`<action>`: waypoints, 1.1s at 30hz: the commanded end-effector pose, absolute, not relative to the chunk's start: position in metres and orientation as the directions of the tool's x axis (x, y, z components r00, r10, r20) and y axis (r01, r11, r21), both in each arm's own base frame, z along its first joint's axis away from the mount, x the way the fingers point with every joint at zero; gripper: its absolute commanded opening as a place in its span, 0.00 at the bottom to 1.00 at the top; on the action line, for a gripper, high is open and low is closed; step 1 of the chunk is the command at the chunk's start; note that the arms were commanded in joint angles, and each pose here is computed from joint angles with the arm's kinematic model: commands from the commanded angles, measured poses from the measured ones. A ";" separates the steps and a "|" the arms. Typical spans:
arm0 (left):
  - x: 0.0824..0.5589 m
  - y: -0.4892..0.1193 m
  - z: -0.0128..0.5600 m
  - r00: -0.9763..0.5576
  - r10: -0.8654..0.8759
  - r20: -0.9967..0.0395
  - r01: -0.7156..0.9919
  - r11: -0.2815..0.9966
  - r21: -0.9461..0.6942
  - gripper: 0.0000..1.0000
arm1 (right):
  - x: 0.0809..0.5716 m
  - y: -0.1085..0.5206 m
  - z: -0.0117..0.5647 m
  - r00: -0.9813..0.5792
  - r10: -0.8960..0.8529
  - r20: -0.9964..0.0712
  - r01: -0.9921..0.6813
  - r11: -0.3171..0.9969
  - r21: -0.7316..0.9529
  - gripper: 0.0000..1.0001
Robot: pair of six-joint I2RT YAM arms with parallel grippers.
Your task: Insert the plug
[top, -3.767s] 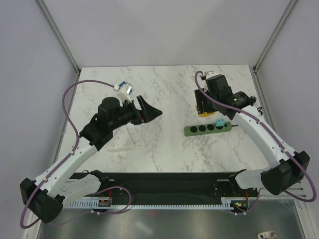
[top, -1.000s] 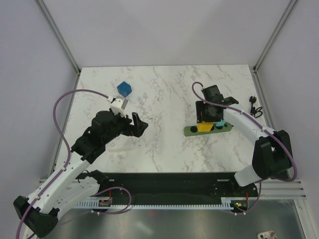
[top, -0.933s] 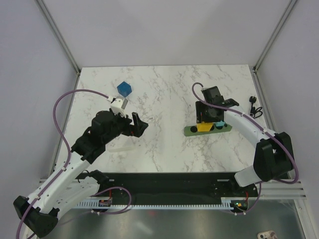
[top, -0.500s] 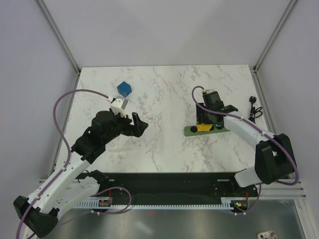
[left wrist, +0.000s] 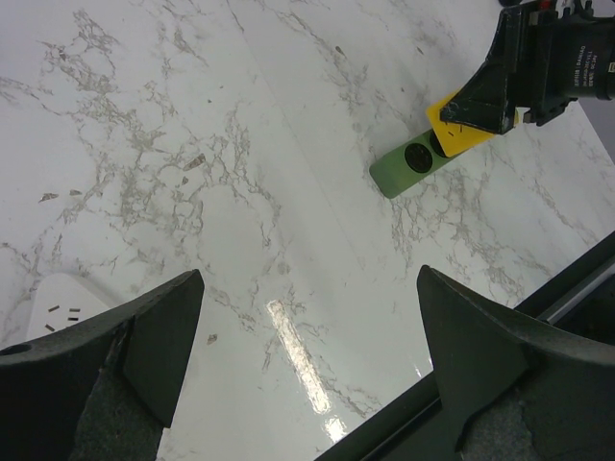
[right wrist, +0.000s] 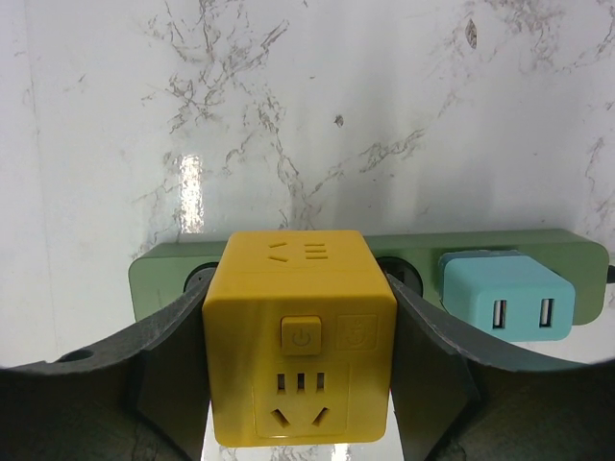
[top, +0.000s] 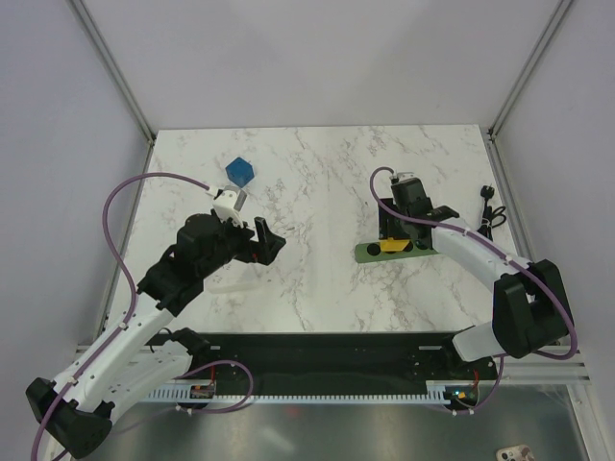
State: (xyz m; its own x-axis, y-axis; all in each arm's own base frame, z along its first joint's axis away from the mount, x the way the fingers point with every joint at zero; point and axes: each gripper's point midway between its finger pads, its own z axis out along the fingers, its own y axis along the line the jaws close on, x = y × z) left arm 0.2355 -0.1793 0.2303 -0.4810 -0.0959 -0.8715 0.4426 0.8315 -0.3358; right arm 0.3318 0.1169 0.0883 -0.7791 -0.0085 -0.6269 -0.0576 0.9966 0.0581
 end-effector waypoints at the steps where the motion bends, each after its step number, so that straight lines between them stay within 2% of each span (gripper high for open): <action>1: 0.243 -0.177 0.243 -0.413 -0.090 -0.906 0.461 0.838 -0.293 0.99 | 0.330 0.114 0.103 -0.779 -0.032 -0.627 -0.068 0.997 0.034 0.00; 11: 0.239 -0.175 0.248 -0.384 -0.087 -0.919 0.483 0.830 -0.280 1.00 | 0.333 0.117 0.119 -0.788 -0.066 -0.613 -0.102 0.995 0.023 0.00; 23: 0.239 -0.176 0.245 -0.389 -0.080 -0.918 0.485 0.829 -0.278 1.00 | 0.324 0.121 0.084 -0.816 -0.082 -0.573 -0.127 0.991 0.038 0.00; 33: 0.239 -0.176 0.248 -0.384 -0.081 -0.920 0.490 0.827 -0.277 1.00 | 0.321 0.118 0.077 -0.814 -0.078 -0.575 -0.119 0.992 0.035 0.00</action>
